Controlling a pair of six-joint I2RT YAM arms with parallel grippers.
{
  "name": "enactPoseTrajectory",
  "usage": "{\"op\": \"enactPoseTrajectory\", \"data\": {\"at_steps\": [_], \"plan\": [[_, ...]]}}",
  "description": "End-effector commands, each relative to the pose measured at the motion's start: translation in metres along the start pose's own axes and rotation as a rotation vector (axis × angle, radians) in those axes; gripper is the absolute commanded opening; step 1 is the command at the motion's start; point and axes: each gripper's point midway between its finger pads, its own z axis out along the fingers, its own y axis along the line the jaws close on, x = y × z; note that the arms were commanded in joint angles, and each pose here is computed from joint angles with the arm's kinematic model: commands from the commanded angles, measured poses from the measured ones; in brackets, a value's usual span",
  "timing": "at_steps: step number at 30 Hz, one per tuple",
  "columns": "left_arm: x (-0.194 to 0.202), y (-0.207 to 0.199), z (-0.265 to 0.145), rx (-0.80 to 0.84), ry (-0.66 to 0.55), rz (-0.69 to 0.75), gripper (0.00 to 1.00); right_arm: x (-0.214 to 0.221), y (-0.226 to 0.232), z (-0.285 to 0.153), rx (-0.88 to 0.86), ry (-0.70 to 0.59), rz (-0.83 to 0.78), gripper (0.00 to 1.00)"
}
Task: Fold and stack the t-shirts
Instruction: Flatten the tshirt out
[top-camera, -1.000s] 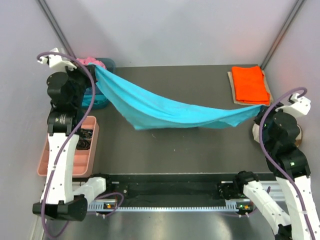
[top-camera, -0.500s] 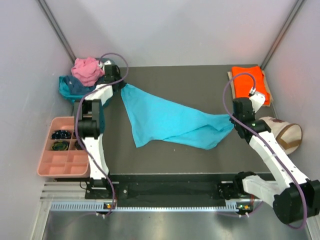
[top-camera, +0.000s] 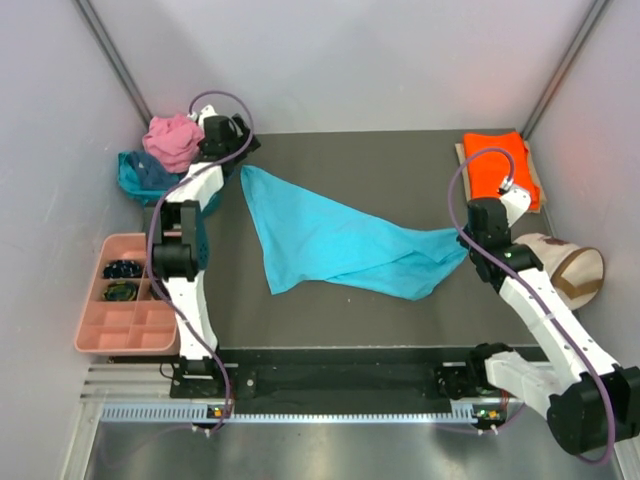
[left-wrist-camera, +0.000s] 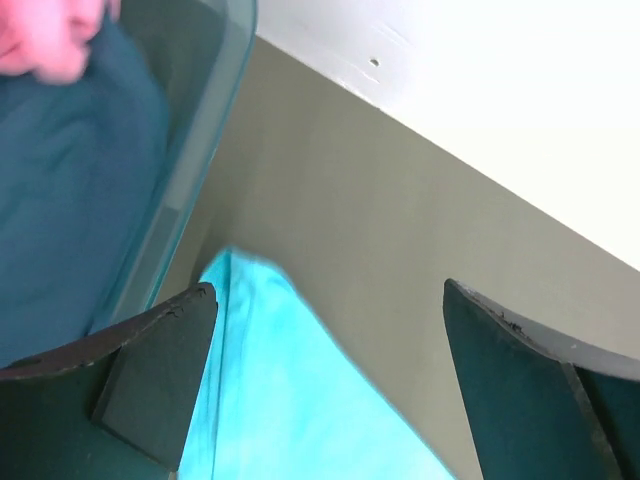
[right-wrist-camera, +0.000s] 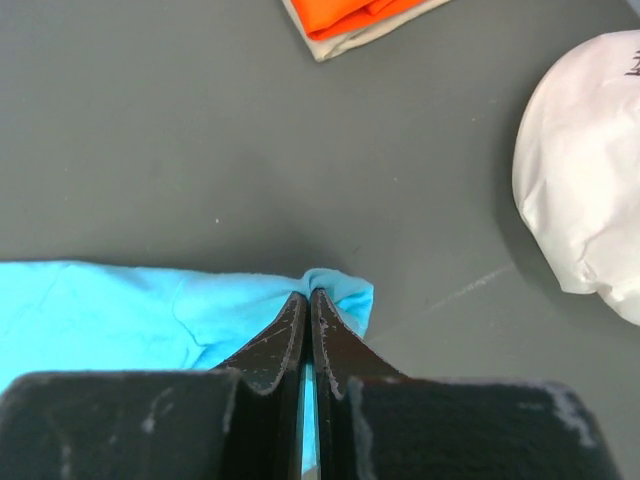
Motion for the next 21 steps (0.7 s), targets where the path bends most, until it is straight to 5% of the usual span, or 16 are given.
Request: {"op": "enactPoseTrajectory", "data": {"at_steps": [1,10,14,21], "plan": [[-0.057,-0.044,-0.076,0.099,-0.145,-0.034,0.99,-0.007,0.011,-0.002,-0.066,-0.028,0.027,0.00],[0.062,-0.069,-0.189,0.129,0.058,0.128,0.99,0.009,0.014,0.000,-0.106,0.012,0.002,0.00],[0.123,-0.048,-0.223,0.109,0.201,0.153,0.98,0.018,0.011,0.001,-0.107,0.030,-0.007,0.00],[0.170,-0.001,-0.258,-0.018,0.288,0.173,0.93,0.023,0.013,0.003,-0.120,0.044,-0.008,0.00]]}}
